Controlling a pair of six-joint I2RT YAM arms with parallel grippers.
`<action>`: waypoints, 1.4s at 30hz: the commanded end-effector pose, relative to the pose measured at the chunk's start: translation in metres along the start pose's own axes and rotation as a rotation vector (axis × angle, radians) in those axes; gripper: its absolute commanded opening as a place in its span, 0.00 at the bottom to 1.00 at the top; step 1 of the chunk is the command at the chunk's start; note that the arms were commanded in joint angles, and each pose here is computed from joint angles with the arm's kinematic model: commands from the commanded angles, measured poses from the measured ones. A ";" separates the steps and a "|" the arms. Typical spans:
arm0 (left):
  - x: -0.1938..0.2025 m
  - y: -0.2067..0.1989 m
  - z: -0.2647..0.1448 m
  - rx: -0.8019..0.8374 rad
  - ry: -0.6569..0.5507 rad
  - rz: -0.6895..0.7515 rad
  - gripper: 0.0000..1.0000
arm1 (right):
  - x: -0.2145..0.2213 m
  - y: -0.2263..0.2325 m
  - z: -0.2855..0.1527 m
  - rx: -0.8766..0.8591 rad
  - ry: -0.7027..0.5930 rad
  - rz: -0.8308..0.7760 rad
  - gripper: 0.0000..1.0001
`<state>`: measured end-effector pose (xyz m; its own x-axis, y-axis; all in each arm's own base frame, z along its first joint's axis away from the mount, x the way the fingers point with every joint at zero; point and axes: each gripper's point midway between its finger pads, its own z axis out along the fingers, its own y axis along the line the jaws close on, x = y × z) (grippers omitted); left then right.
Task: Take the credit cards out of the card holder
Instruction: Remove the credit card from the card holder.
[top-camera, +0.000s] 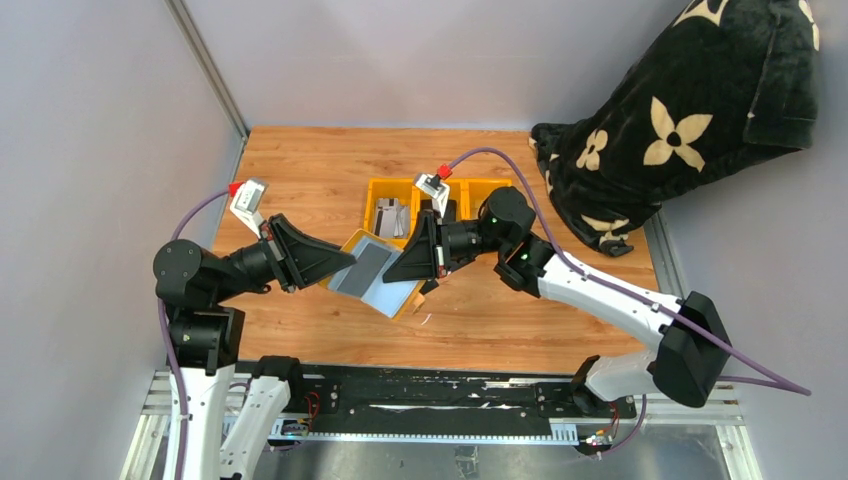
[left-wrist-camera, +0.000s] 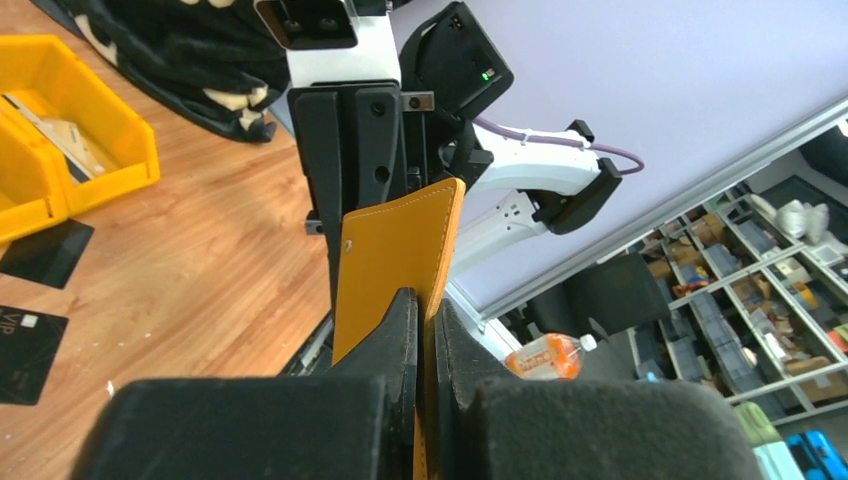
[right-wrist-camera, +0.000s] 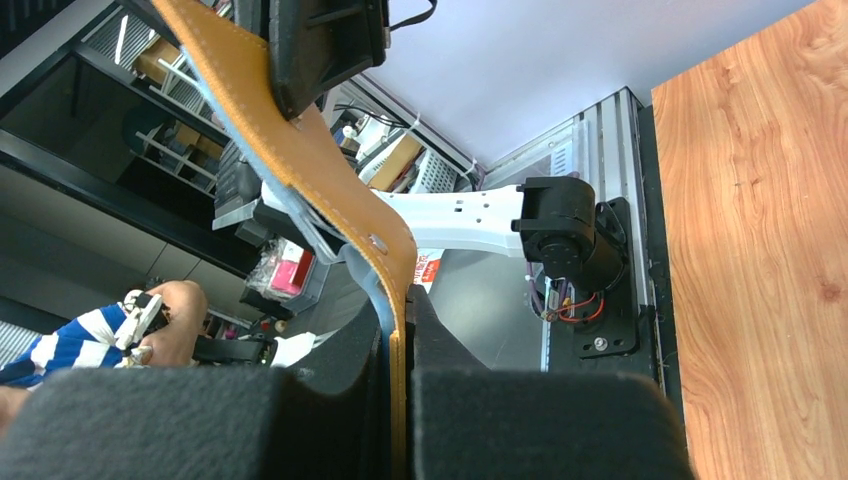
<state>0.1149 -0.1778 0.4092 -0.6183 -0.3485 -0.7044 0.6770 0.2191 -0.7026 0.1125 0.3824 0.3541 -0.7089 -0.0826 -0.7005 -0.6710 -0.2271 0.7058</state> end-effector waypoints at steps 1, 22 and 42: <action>0.011 -0.013 -0.003 0.051 0.076 -0.077 0.00 | -0.018 -0.001 0.007 -0.010 -0.043 -0.055 0.00; 0.021 0.022 -0.001 -0.048 0.044 -0.144 0.06 | -0.039 0.015 0.014 -0.060 -0.081 -0.064 0.00; -0.004 0.041 -0.016 -0.272 -0.121 0.180 0.30 | -0.036 0.022 0.011 -0.078 -0.074 -0.071 0.00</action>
<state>0.1283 -0.1670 0.3899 -0.5234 -0.3783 -0.7635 0.6672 0.3753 -0.6434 0.1316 0.4000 0.3527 -0.7458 -0.0727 -0.6622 -0.6378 -0.2090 0.7413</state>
